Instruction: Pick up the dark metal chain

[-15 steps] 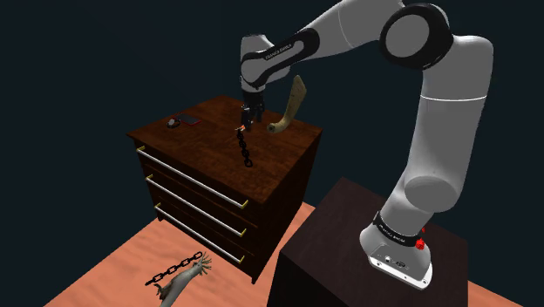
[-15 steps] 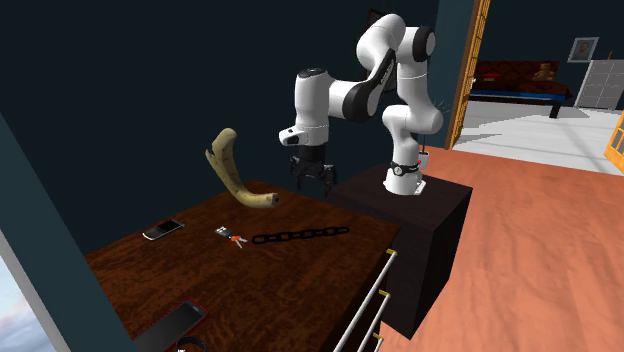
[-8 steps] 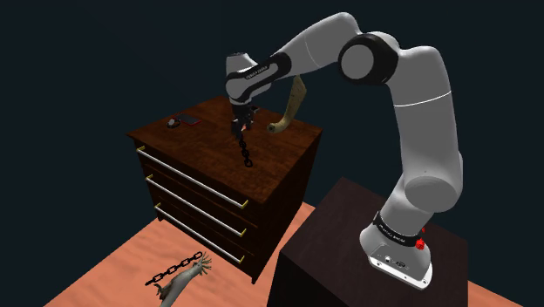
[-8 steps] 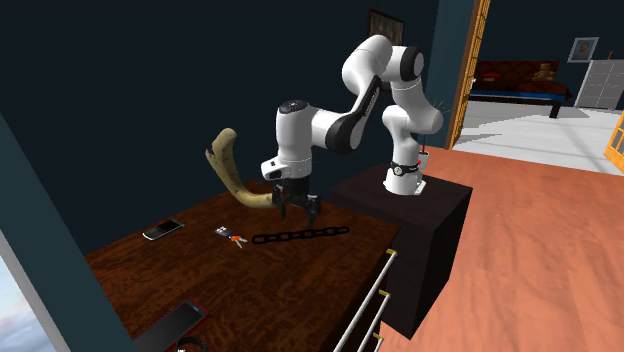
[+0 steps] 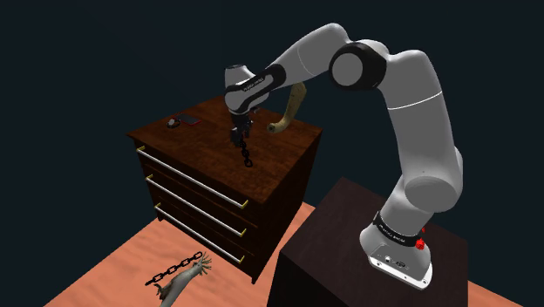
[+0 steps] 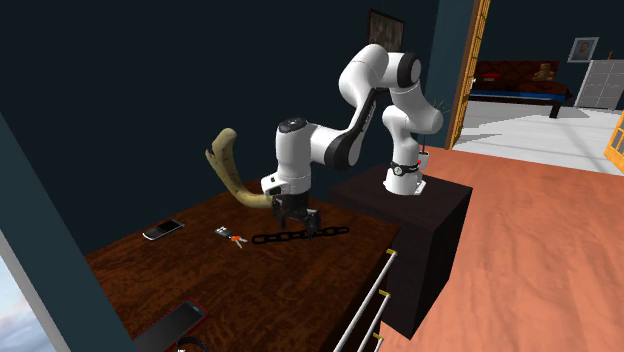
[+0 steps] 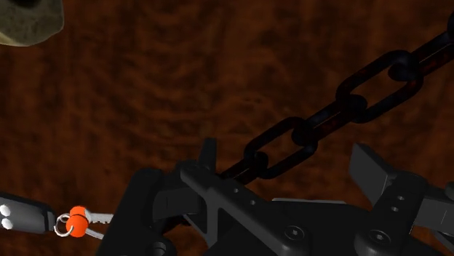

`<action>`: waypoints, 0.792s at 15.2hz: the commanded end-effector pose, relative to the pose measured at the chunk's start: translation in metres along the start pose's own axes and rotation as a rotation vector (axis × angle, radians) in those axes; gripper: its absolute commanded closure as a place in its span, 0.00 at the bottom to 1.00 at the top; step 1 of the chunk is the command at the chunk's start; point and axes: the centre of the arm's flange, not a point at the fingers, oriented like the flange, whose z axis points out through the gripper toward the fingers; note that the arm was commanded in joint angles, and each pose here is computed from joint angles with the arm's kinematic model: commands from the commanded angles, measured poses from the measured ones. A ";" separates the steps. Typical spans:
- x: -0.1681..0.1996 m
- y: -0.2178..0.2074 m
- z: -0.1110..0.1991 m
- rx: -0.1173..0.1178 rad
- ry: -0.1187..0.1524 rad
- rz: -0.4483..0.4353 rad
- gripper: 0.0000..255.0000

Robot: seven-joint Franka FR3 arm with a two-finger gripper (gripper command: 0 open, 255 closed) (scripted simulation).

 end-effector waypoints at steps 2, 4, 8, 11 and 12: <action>0.000 0.000 0.004 0.000 0.000 0.000 1.00; 0.000 0.000 0.004 0.000 0.000 0.000 1.00; 0.000 0.001 0.004 0.000 0.000 0.000 1.00; 0.000 0.001 0.004 0.000 0.000 0.000 1.00; 0.000 0.001 -0.001 0.000 0.000 0.000 1.00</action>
